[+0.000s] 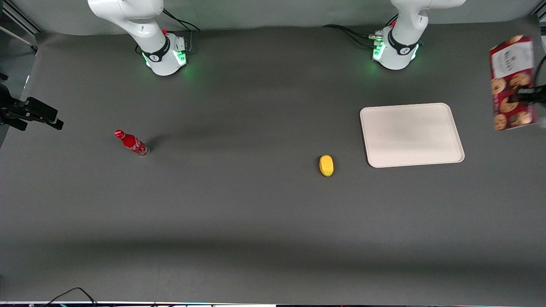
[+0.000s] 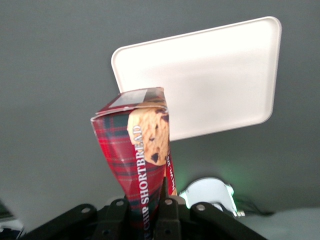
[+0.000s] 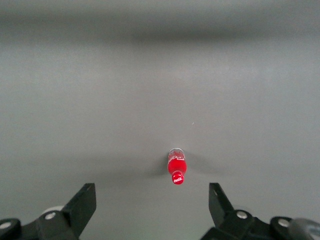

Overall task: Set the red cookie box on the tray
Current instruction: 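Carry the raised cookie box over the white tray's edge, then lower the box onto the tray and open the left gripper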

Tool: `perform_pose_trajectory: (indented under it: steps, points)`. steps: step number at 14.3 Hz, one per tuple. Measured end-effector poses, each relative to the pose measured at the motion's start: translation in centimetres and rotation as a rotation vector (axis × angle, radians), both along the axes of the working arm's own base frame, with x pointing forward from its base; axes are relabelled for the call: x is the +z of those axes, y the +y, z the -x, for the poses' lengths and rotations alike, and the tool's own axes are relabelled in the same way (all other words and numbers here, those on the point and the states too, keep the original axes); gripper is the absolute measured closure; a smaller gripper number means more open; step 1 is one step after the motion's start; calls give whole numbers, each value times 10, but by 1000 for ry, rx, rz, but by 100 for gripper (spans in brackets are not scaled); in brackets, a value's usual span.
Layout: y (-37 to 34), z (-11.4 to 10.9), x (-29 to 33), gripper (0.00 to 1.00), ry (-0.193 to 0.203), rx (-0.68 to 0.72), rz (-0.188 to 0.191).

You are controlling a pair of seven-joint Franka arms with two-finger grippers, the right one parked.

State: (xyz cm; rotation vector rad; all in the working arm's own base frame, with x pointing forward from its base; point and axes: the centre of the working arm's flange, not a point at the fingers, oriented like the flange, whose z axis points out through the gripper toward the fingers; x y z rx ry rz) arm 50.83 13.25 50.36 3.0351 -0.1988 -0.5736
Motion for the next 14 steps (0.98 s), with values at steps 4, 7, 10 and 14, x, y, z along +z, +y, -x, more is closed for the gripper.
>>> perform_pose_trajectory:
  steps: [4,7,10,14]
  points:
    - [-3,14,-131,82,-61,-15,-12]
    - [-7,28,-215,82,-58,-25,-31]
    - [-6,27,-251,82,-41,-31,-47]
    - [11,39,-266,72,-64,-1,-61]
